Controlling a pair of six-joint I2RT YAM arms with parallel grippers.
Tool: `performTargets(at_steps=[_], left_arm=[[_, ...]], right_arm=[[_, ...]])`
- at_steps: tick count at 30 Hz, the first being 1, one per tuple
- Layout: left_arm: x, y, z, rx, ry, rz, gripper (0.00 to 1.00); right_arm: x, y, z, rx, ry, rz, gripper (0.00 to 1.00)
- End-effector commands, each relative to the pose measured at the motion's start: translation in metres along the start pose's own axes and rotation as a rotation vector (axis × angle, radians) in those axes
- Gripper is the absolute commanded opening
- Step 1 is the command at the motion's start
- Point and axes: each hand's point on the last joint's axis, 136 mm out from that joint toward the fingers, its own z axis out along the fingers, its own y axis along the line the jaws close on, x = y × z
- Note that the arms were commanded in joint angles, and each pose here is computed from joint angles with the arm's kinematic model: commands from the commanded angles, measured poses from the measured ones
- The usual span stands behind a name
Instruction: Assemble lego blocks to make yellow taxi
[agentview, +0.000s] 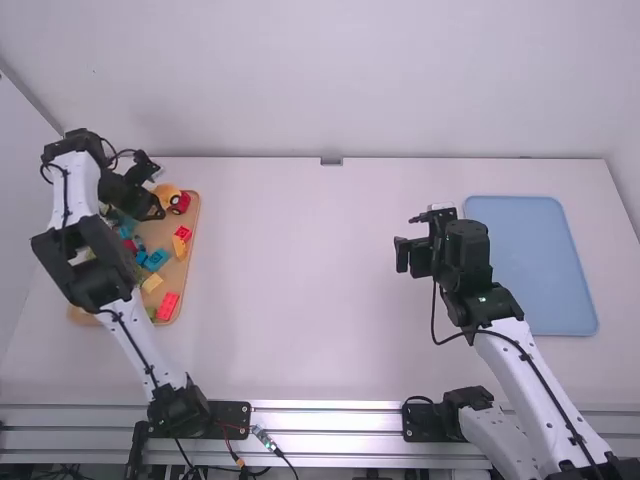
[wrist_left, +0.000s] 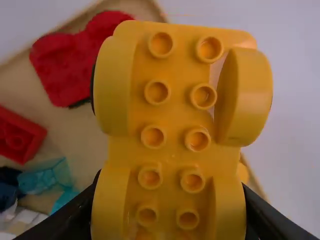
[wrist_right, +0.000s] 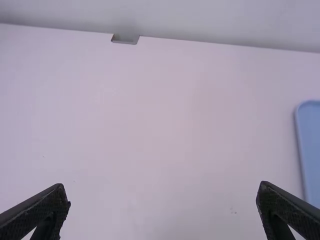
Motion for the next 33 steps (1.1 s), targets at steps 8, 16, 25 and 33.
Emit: performTargets(at_steps=[8, 16, 25, 33], left_arm=[[-0.084, -0.080, 0.043, 0.042, 0.035, 0.289, 0.31], [-0.124, -0.138, 0.072, 0.068, 0.023, 0.425, 0.28], [-0.127, -0.186, 0.106, 0.096, 0.079, 0.481, 0.17], [-0.126, -0.222, 0.109, 0.006, 0.044, 0.604, 0.16]], right_arm=[[-0.017, 0.000, -0.005, 0.003, -0.039, -0.015, 0.99], [-0.017, 0.000, -0.005, 0.003, -0.038, -0.012, 0.99], [-0.016, 0.000, -0.005, 0.002, -0.036, -0.012, 0.99], [-0.015, 0.000, -0.005, 0.003, -0.033, -0.012, 0.99]])
